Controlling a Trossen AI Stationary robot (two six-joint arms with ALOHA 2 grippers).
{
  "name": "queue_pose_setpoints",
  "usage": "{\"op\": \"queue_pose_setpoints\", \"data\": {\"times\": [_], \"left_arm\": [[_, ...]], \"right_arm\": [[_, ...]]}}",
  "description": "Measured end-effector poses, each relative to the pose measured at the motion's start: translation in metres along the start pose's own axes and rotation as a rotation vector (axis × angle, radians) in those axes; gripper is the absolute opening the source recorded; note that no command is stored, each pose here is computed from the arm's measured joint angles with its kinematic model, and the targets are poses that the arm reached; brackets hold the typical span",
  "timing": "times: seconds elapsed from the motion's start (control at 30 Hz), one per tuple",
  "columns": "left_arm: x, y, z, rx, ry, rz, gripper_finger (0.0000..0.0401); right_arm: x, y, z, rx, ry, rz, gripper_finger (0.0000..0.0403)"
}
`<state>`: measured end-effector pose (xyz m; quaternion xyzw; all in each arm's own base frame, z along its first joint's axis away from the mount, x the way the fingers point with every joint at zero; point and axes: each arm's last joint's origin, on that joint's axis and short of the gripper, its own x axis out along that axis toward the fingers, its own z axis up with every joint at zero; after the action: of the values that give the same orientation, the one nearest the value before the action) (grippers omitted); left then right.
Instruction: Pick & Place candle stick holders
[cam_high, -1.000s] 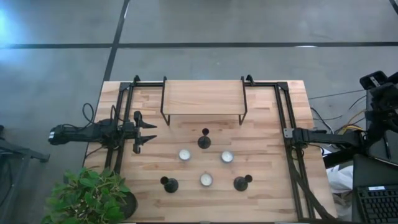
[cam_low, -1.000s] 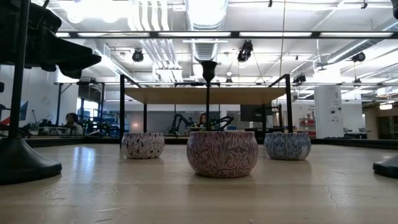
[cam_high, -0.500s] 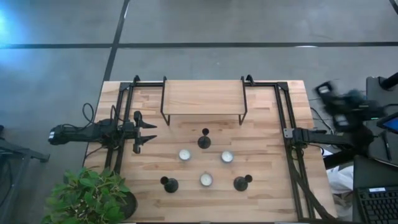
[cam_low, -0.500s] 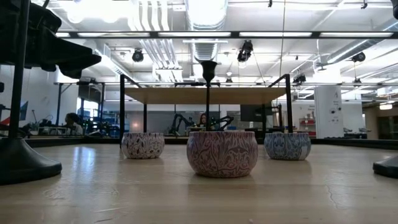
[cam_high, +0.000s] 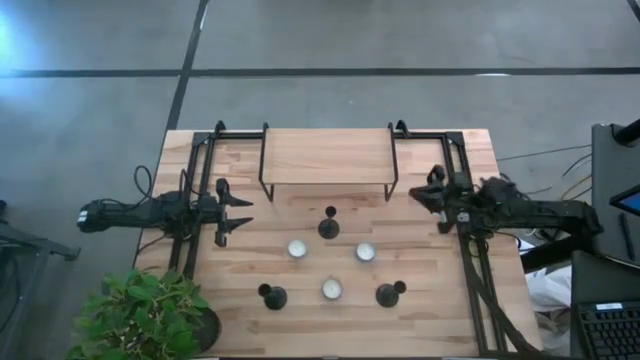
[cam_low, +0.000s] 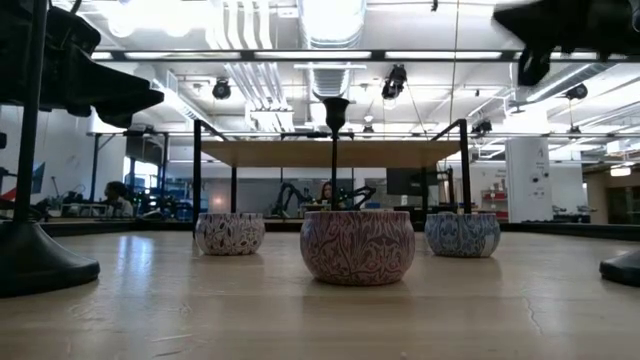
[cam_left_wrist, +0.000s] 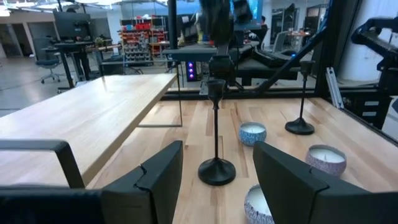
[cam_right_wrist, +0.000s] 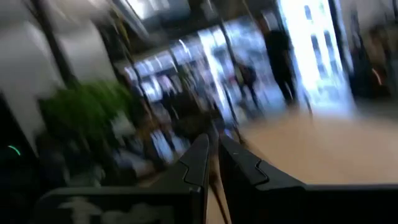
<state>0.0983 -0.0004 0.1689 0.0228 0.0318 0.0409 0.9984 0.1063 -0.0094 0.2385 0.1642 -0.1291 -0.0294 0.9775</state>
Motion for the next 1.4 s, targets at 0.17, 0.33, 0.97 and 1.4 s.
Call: {"op": "queue_pose_setpoints", "data": {"times": [0.17,0.33,0.97,1.4], "left_arm": [[0.001,0.000,-0.001,0.002,0.011,-0.002,0.0202],[0.001,0.000,-0.001,0.002,0.015,-0.003,0.0202],[0.001,0.000,-0.001,0.002,0.016,-0.003,0.0202],[0.001,0.000,-0.001,0.002,0.015,-0.003,0.0202]], "right_arm": [[0.003,-0.004,-0.013,-0.060,0.095,-0.023,0.0034],[0.003,-0.005,-0.015,-0.051,0.119,-0.035,0.0034],[-0.005,-0.020,-0.056,-0.065,0.281,-0.090,0.0034],[-0.013,-0.028,-0.079,-0.071,0.396,-0.125,0.0034]]}}
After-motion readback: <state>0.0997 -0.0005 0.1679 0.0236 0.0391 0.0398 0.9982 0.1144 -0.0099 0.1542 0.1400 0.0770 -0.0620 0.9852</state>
